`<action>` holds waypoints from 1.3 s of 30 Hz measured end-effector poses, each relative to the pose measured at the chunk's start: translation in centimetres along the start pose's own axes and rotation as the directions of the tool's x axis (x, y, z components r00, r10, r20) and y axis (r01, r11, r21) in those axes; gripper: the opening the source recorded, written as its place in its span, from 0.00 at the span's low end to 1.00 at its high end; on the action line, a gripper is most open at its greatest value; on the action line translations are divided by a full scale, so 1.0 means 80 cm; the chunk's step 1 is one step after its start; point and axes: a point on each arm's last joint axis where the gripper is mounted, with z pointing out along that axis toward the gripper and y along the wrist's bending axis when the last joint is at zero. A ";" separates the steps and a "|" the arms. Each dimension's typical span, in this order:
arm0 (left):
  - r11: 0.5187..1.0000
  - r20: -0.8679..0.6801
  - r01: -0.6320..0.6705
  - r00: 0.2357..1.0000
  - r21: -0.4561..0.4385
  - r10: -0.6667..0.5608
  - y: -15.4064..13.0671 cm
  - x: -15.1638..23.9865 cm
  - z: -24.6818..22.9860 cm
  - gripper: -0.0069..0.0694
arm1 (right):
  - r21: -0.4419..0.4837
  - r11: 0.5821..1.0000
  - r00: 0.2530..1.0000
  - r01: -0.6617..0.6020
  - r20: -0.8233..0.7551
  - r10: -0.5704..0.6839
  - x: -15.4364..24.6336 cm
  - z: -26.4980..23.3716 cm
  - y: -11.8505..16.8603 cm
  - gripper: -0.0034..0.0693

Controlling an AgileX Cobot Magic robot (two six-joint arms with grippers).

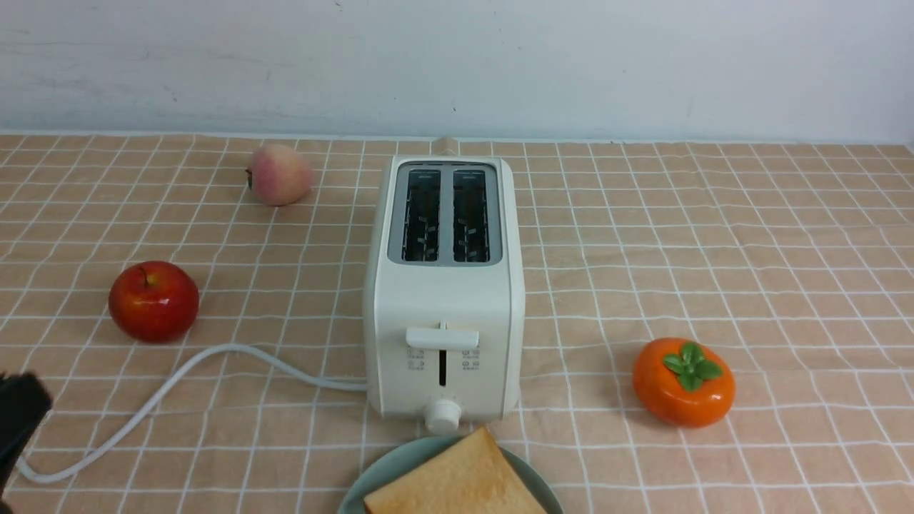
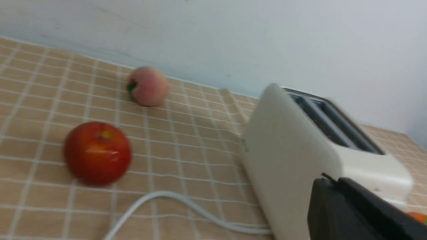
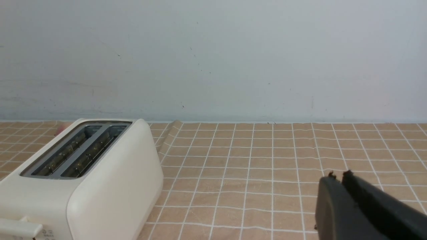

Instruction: Take toasted bread from bread machine on light coffee tablecloth place on plate.

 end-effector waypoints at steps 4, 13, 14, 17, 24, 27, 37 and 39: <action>0.992 0.027 -0.054 0.998 -0.117 0.058 0.034 0.055 -0.015 0.08 | 0.000 1.000 1.000 0.000 0.000 0.000 0.000 0.000 0.000 0.10; 0.965 -0.188 -0.103 0.980 -0.242 0.058 0.053 0.096 -0.025 0.09 | -0.001 1.000 1.000 -0.001 0.000 0.001 0.000 0.000 0.000 0.12; 0.965 -0.187 -0.103 0.981 -0.241 0.058 0.053 0.096 -0.025 0.09 | -0.001 1.000 1.000 -0.001 0.000 0.001 0.000 0.000 0.000 0.12; 0.965 -0.187 -0.103 0.981 -0.241 0.058 0.053 0.096 -0.025 0.09 | -0.006 1.000 1.000 -0.002 -0.002 0.002 0.000 0.000 0.001 0.13; 0.965 -0.187 -0.102 0.981 -0.241 0.057 0.053 0.096 -0.025 0.10 | -0.019 1.000 1.000 -0.002 -0.009 0.002 0.001 0.000 0.002 0.14; 0.965 -0.187 -0.102 0.981 -0.241 0.057 0.053 0.096 -0.025 0.11 | -0.020 1.000 1.000 -0.002 -0.009 0.001 0.001 0.000 0.002 0.15; 0.965 -0.187 -0.102 0.981 -0.241 0.057 0.053 0.096 -0.025 0.11 | -0.030 1.000 1.000 -0.001 -0.010 0.001 0.001 0.000 0.004 0.17; 0.965 -0.187 -0.102 0.981 -0.241 0.057 0.053 0.096 -0.025 0.11 | -0.045 0.999 1.000 -0.001 -0.010 0.000 0.001 0.000 0.005 0.17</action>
